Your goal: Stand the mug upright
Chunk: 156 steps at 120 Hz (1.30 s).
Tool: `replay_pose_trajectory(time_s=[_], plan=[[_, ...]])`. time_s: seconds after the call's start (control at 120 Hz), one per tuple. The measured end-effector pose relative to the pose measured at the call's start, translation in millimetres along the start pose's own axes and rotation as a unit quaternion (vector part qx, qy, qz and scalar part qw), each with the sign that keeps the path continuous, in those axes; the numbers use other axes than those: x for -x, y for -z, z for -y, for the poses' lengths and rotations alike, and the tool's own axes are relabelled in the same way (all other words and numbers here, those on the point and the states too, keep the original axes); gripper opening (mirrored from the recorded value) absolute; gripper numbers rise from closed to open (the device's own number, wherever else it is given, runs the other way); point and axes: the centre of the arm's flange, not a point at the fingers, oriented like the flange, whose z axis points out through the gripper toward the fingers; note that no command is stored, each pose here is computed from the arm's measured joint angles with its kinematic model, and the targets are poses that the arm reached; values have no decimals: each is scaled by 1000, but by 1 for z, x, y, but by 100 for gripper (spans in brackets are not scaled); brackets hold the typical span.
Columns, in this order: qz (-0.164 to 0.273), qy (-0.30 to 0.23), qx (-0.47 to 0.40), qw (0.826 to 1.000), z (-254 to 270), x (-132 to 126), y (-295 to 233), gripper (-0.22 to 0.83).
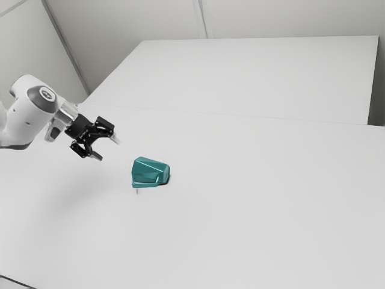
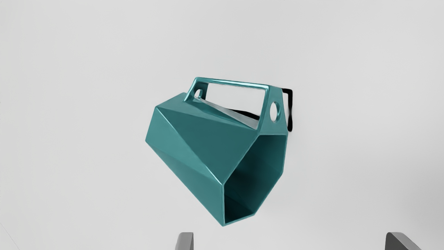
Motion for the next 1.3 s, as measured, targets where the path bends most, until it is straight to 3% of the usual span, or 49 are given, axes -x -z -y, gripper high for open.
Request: replay_pose_trajectory(time_s=[0.267, 0.658, 0.892, 1.3], plan=[[-30, 48, -48, 997, -23, 5, -27, 62], [-115, 49, -70, 990, -18, -17, -49, 62], [-124, 45, -77, 988, -11, -17, -50, 62], [-128, 11, -60, 990, 21, 13, -71, 62]])
